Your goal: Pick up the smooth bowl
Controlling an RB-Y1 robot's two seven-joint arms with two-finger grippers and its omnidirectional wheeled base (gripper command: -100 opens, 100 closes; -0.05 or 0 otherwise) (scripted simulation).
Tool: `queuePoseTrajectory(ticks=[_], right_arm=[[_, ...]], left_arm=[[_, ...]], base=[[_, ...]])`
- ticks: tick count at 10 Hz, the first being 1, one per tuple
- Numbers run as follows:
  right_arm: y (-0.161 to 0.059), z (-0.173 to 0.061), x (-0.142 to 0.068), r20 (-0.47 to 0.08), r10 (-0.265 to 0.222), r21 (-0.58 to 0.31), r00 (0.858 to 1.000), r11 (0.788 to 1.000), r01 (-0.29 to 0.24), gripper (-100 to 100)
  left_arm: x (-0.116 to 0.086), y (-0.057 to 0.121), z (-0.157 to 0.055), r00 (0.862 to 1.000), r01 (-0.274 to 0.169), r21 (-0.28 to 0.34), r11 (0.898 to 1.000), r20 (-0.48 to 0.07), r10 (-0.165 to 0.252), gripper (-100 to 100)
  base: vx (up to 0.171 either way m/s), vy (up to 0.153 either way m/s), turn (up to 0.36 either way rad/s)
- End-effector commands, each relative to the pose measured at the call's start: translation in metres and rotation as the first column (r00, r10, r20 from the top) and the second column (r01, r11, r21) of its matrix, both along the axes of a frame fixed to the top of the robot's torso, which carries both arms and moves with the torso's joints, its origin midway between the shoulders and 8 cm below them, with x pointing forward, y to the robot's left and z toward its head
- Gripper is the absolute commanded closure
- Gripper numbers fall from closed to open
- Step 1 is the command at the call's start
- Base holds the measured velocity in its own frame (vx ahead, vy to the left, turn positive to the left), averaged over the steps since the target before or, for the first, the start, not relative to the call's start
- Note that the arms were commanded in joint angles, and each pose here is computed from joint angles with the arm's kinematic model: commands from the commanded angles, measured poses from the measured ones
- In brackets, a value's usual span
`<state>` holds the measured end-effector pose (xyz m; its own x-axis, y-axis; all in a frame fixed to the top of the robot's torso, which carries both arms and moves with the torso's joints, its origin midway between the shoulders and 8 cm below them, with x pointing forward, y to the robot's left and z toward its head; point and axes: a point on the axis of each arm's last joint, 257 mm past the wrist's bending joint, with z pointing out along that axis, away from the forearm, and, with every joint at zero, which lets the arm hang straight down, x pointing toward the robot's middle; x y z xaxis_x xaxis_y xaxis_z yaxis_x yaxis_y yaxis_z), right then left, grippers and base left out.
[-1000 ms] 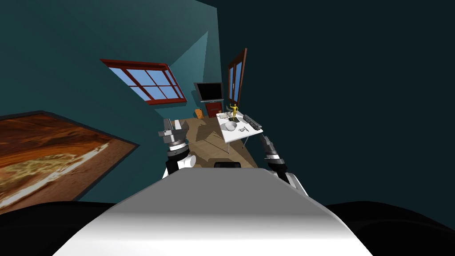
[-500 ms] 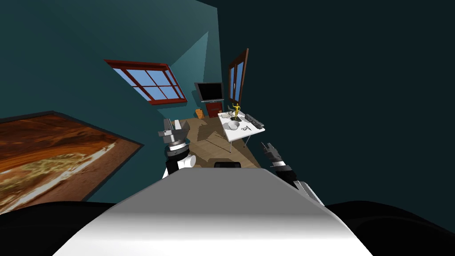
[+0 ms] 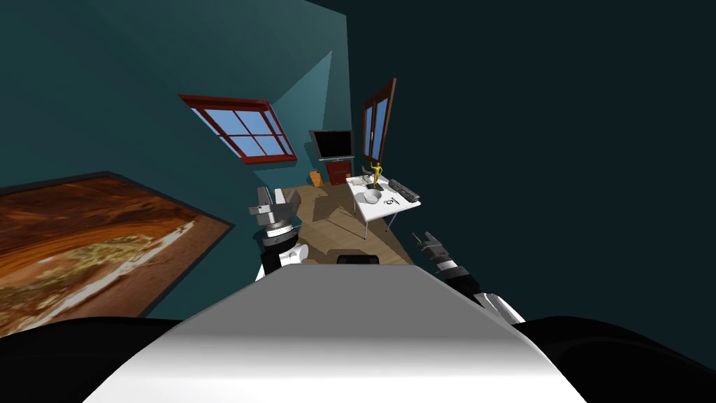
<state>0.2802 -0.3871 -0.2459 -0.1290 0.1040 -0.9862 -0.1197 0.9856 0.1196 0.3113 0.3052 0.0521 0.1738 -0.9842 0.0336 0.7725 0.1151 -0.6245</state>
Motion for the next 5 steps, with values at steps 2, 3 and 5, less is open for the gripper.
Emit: queuePoseTrajectory(ticks=[2,3,5], right_arm=[[-0.019,-0.022,-0.014,-0.082,0.029,-0.121,0.996,0.992,-0.039,-100],[-0.019,-0.021,-0.013,-0.086,0.037,-0.129,0.996,0.990,-0.048,-100],[-0.032,-0.033,-0.022,-0.143,0.058,-0.208,0.988,0.974,-0.087,-100]], left_arm=[[0.000,0.000,0.000,1.000,0.000,0.000,1.000,0.000,0.000,0],[0.000,0.000,0.000,1.000,0.000,0.000,1.000,0.000,0.000,0],[0.000,0.000,0.000,1.000,0.000,0.000,1.000,0.000,0.000,0]], base=[[-0.022,0.088,0.030],[-0.005,0.082,0.027],[0.001,0.085,0.049]])
